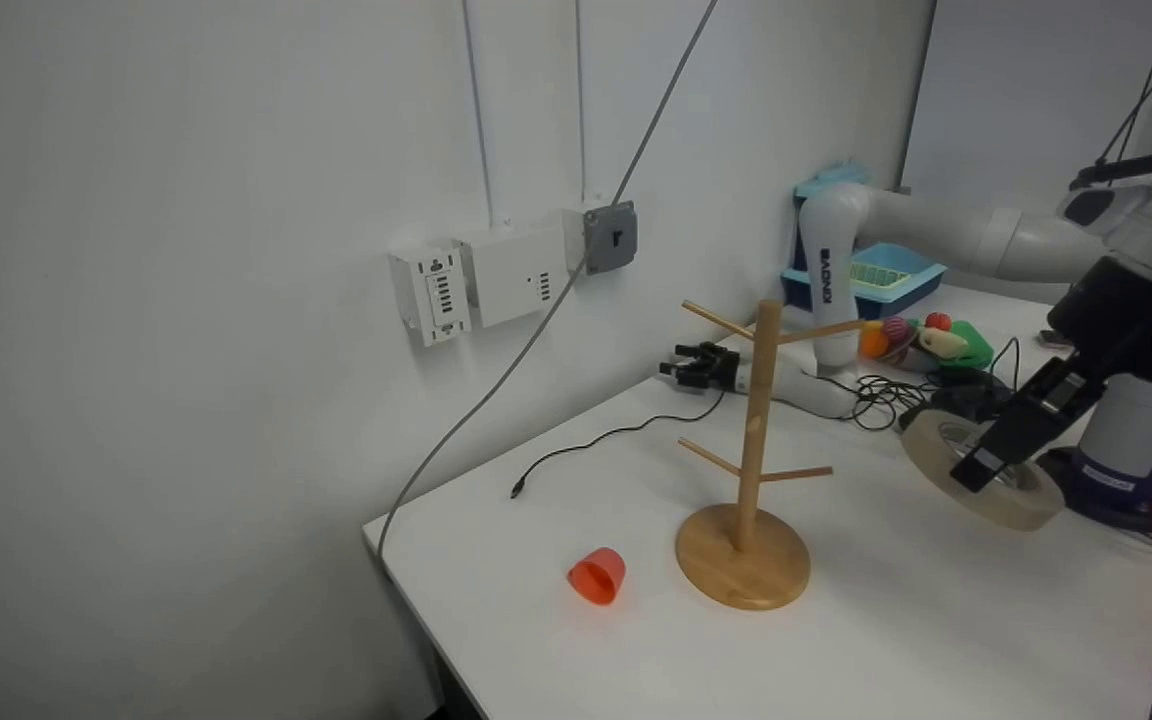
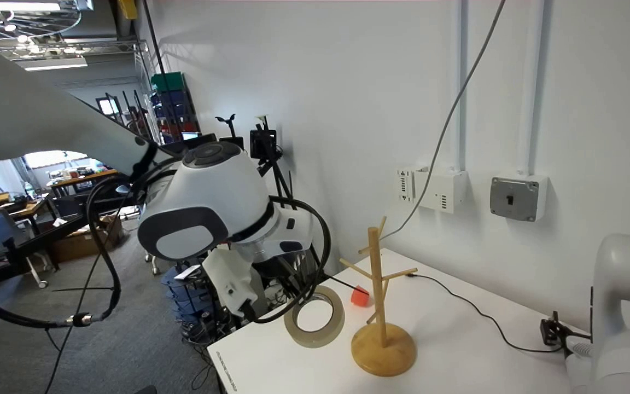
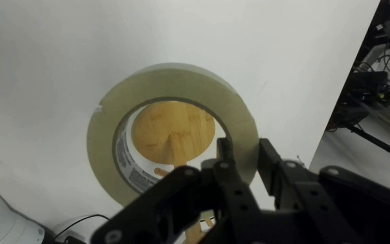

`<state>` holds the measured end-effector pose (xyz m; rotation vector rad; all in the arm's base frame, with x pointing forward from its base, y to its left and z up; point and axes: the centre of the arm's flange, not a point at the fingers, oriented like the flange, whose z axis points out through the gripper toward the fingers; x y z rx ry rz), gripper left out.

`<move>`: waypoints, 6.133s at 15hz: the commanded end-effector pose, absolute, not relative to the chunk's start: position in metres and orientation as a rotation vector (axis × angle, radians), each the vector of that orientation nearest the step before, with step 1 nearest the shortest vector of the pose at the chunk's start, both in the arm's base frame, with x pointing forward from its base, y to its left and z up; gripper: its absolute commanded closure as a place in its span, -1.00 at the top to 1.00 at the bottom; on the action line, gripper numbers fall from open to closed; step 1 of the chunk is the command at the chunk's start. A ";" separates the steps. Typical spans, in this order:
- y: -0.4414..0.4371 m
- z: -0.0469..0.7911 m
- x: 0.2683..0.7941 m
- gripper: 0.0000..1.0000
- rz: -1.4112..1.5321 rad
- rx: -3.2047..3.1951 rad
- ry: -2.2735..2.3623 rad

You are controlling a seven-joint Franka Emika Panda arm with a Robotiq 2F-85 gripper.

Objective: Hang the tape on the wooden object

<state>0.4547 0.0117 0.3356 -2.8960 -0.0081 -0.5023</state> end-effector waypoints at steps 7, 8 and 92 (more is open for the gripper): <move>0.018 0.356 0.448 -0.88 -0.762 -2.808 -0.042; 0.019 0.357 0.449 -0.88 -0.800 -2.801 -0.042; -0.021 0.370 0.496 0.13 -1.078 -2.589 -0.084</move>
